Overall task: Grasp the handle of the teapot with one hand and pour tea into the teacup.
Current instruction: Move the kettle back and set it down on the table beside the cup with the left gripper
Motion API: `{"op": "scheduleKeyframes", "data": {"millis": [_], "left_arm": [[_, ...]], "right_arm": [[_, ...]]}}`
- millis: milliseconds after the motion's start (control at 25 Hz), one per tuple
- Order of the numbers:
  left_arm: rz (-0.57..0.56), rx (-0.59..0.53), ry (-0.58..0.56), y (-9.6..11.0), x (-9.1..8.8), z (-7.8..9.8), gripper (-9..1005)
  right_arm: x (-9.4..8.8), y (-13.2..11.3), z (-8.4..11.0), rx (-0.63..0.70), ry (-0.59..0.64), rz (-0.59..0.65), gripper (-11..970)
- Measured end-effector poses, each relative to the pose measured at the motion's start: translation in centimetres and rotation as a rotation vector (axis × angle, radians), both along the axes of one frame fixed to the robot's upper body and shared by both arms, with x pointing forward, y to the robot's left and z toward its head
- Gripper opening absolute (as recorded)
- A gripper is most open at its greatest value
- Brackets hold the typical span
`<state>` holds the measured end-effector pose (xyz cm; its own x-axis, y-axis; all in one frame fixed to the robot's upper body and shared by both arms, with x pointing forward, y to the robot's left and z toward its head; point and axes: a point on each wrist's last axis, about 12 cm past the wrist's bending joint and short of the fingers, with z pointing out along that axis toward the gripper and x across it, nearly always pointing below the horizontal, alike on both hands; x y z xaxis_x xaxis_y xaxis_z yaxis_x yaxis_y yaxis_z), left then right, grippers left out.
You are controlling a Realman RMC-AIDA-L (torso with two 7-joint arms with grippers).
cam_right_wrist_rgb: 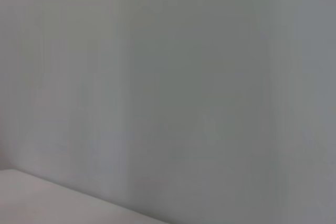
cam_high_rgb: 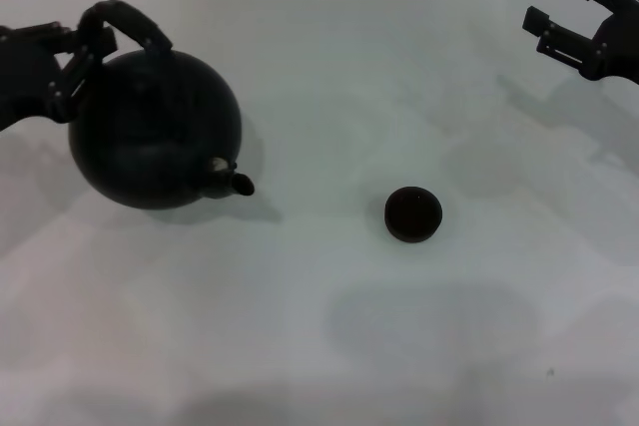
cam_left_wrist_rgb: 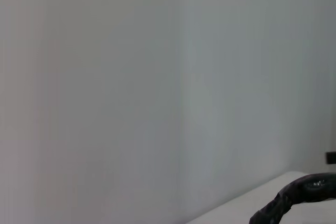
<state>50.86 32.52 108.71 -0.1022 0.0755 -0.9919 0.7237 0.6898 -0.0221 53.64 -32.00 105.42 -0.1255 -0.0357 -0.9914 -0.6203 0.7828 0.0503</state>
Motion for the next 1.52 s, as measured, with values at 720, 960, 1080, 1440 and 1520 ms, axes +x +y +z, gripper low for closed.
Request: {"op": "scheduleKeyframes", "data": {"millis": [720,960,1080,1440,1520], "left_arm": [[0.077,0.048,0.012,0.5,-1.5,-3.4,100],[0.084,0.064,0.009,0.5,-1.7,-3.8,101],[0.087,0.076,0.004,0.4,-1.8,-4.2,101],[0.114,0.079,-0.018,0.3,-2.3,-4.9,101],[0.119,0.077,-0.017,0.2,-2.4,-5.1,101]], "right_arm": [[-0.1,0.4,-0.1,-0.003,0.004,0.024,860],[-0.2,0.3,-0.1,-0.003,0.005,0.022,860],[-0.2,0.3,-0.1,-0.003,0.005,0.022,860],[-0.3,0.2,-0.2,-0.003,0.007,0.020,860],[-0.3,0.2,-0.2,-0.003,0.008,0.019,860]]}}
